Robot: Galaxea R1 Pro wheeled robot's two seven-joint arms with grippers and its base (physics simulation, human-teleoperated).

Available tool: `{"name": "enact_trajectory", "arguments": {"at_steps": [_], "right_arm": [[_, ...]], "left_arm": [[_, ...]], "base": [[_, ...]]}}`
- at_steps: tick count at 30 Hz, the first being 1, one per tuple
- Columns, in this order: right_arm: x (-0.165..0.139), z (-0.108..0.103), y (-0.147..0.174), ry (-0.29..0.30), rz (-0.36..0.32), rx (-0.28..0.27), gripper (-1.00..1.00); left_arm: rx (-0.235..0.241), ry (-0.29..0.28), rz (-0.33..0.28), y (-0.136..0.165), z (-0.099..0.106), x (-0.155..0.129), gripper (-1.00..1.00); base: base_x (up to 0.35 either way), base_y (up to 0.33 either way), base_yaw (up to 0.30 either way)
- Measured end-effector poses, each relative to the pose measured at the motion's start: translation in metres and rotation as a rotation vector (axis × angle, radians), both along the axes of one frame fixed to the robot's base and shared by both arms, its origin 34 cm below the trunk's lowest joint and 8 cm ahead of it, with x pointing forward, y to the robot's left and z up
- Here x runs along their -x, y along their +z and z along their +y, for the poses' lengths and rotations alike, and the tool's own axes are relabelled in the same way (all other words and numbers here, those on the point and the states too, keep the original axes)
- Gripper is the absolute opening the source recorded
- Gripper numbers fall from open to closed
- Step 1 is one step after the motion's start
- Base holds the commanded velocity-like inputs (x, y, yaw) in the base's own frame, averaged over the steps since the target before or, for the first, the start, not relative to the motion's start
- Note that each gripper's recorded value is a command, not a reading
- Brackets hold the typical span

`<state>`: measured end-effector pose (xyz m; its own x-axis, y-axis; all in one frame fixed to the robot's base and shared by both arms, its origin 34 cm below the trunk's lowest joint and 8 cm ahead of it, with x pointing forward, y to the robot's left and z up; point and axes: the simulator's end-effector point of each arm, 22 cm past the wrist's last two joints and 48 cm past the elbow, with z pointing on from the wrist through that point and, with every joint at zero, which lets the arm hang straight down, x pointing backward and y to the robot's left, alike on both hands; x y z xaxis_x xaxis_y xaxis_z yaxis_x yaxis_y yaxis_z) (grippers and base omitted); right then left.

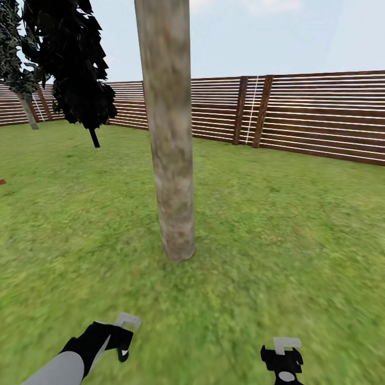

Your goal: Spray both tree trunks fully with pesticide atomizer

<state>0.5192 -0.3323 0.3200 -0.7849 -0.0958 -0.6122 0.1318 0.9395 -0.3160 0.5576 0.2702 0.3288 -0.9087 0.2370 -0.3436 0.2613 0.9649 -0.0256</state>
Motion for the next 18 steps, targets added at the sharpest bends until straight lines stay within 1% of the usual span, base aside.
{"name": "enact_trajectory", "arguments": {"at_steps": [3, 7, 8, 10, 12, 13, 16, 18], "right_arm": [[-0.001, 0.0, 0.001, -0.001, -0.007, -0.001, 1.0], [-0.001, -0.001, 0.001, 0.0, -0.007, -0.003, 1.0], [-0.001, 0.001, 0.0, 0.009, -0.005, -0.015, 1.0], [-0.002, 0.013, -0.006, 0.058, 0.005, -0.082, 1.0], [-0.002, 0.015, -0.008, 0.065, 0.009, -0.118, 1.0], [-0.001, 0.014, -0.008, 0.061, 0.009, -0.127, 1.0], [-0.001, 0.013, -0.009, 0.055, 0.009, -0.138, 1.0], [-0.001, 0.013, -0.009, 0.054, 0.009, -0.139, 1.0]], "left_arm": [[0.004, 0.01, -0.015, 0.004, 0.0, -0.007, -1.0], [-0.001, 0.023, -0.042, 0.011, 0.004, -0.017, -1.0], [-0.002, 0.025, -0.048, 0.012, 0.005, -0.019, -1.0], [-0.001, 0.027, -0.06, 0.015, 0.004, -0.024, -1.0], [-0.004, 0.027, -0.079, 0.02, -0.001, -0.031, -1.0], [-0.013, 0.03, -0.088, 0.021, -0.001, -0.034, -1.0], [-0.068, 0.056, -0.114, 0.025, 0.008, -0.042, -1.0], [-0.078, 0.061, -0.116, 0.025, 0.009, -0.043, -1.0]], "base": [[0.042, -0.005, 0.0], [0.242, -0.071, 0.0], [0.286, -0.118, 0.0], [0.277, -0.144, 0.0], [0.248, -0.177, 0.0], [0.233, -0.192, 0.0], [0.226, -0.2, -0.041], [0.153, -0.229, -0.201]]}}
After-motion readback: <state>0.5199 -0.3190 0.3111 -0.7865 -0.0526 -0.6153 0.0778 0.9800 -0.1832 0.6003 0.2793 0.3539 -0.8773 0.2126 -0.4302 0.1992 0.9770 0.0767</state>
